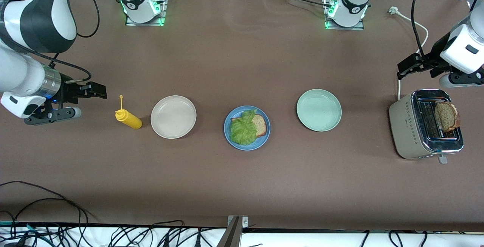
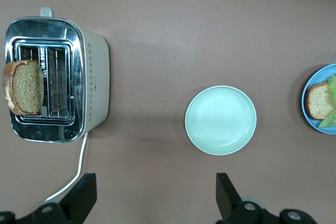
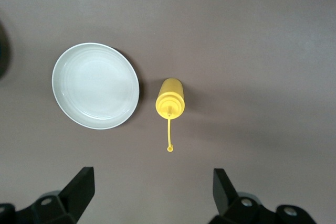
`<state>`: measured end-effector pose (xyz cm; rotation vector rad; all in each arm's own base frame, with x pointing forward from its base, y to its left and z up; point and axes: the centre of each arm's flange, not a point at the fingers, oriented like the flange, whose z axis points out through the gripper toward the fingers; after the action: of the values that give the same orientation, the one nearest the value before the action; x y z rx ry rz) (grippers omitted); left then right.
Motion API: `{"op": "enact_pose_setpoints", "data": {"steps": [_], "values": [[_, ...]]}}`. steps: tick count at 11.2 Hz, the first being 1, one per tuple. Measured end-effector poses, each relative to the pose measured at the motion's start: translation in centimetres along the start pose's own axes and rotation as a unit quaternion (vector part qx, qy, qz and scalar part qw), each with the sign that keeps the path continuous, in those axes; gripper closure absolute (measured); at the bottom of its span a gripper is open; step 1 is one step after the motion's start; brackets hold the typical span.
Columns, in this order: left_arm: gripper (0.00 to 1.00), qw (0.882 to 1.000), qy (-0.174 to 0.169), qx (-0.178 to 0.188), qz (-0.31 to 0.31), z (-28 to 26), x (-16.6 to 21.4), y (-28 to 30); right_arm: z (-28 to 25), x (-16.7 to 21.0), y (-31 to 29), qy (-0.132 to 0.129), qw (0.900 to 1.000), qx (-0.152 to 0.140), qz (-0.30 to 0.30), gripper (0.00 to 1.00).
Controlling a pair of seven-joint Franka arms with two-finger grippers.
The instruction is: Make sandwich in blue plate with both arms
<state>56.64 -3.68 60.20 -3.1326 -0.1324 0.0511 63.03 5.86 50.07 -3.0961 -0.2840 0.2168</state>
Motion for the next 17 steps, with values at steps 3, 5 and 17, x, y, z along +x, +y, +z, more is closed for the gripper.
{"op": "enact_pose_setpoints", "data": {"steps": [3, 5, 17], "values": [[0.0, 1.0, 0.004, -0.001, 0.001, -0.1, 0.1, 0.1, -0.1, -0.1, 0.5, 0.001, 1.0, 0.0, 0.004, 0.0], [0.0, 1.0, 0.004, -0.001, 0.002, -0.1, 0.0, 0.3, -0.1, -0.1, 1.3, 0.001, 1.0, 0.001, 0.007, 0.0], [0.0, 1.0, 0.004, -0.001, 0.002, -0.1, 0.0, 0.3, 0.4, 0.2, 1.3, 0.01, 0.995, 0.054, -0.079, 0.0]]}}
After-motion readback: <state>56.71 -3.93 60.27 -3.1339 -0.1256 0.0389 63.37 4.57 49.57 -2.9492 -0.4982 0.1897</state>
